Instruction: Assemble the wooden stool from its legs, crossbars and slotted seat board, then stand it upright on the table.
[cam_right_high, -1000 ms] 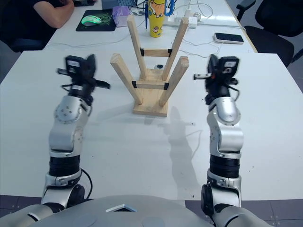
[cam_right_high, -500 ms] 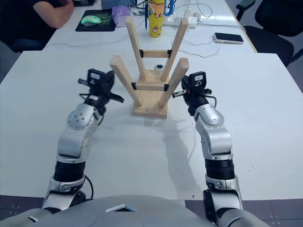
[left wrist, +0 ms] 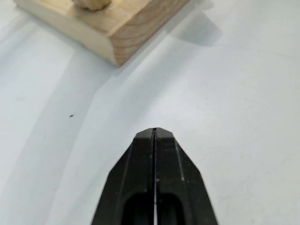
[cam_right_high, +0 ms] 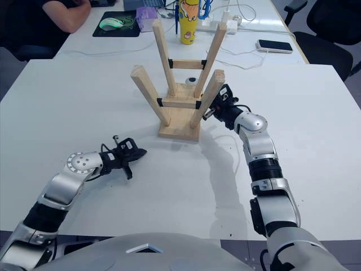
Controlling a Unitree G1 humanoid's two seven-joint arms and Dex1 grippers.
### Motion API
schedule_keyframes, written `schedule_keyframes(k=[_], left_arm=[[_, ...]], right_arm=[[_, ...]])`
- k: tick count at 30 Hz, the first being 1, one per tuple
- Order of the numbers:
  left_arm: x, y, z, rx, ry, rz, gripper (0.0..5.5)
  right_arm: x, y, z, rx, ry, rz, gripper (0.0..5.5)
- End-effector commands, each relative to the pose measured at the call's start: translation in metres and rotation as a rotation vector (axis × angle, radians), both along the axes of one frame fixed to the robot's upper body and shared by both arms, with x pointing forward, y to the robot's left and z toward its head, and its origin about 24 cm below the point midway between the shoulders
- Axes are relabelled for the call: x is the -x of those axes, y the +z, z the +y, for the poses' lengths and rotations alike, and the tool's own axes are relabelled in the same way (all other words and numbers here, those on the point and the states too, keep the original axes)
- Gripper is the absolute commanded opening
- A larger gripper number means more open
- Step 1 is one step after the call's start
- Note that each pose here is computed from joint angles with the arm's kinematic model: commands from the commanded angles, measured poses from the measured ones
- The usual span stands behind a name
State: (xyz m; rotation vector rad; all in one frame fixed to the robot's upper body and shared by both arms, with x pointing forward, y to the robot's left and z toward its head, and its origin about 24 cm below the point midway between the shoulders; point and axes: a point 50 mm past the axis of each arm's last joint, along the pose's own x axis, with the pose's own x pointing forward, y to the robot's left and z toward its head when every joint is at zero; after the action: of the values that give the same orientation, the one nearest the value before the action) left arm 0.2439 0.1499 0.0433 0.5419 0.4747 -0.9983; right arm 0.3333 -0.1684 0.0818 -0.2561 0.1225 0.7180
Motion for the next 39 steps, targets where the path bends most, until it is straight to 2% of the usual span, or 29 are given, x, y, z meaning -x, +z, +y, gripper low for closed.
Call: schedule_keyframes(k=[1,8,16,20,24,29,33,36,39], left_arm=[[-0.019,-0.010,-0.013,-0.027,0.031,-0.017,0.00],[-0.041,-0.013,-0.004,-0.025,0.188,-0.098,0.00],[-0.044,-0.019,0.005,-0.012,0.256,-0.098,0.00],[-0.041,-0.020,0.005,0.000,0.276,-0.096,0.00],[-0.037,-0.023,0.009,0.006,0.315,-0.092,0.00],[-0.033,-0.024,0.011,0.011,0.338,-0.089,0.00],[-0.031,-0.024,0.015,0.014,0.364,-0.087,0.00],[-0.026,-0.024,0.008,0.029,0.357,-0.073,0.00],[-0.021,-0.025,-0.005,0.042,0.328,-0.049,0.00]], right_arm=[[0.011,-0.006,0.018,0.037,0.162,0.028,0.02],[0.028,-0.009,0.059,0.031,0.323,0.015,0.02],[0.037,-0.011,0.078,0.007,0.311,0.011,0.02],[0.056,-0.012,0.074,-0.047,0.294,0.026,0.02],[0.074,-0.028,0.045,-0.042,0.178,0.107,0.02],[0.083,-0.041,-0.016,0.013,-0.008,0.196,0.02],[0.051,-0.040,-0.060,0.176,-0.223,0.148,0.02],[0.026,-0.041,-0.068,0.259,-0.324,0.111,0.02],[0.015,-0.047,-0.067,0.307,-0.351,0.097,0.02]])
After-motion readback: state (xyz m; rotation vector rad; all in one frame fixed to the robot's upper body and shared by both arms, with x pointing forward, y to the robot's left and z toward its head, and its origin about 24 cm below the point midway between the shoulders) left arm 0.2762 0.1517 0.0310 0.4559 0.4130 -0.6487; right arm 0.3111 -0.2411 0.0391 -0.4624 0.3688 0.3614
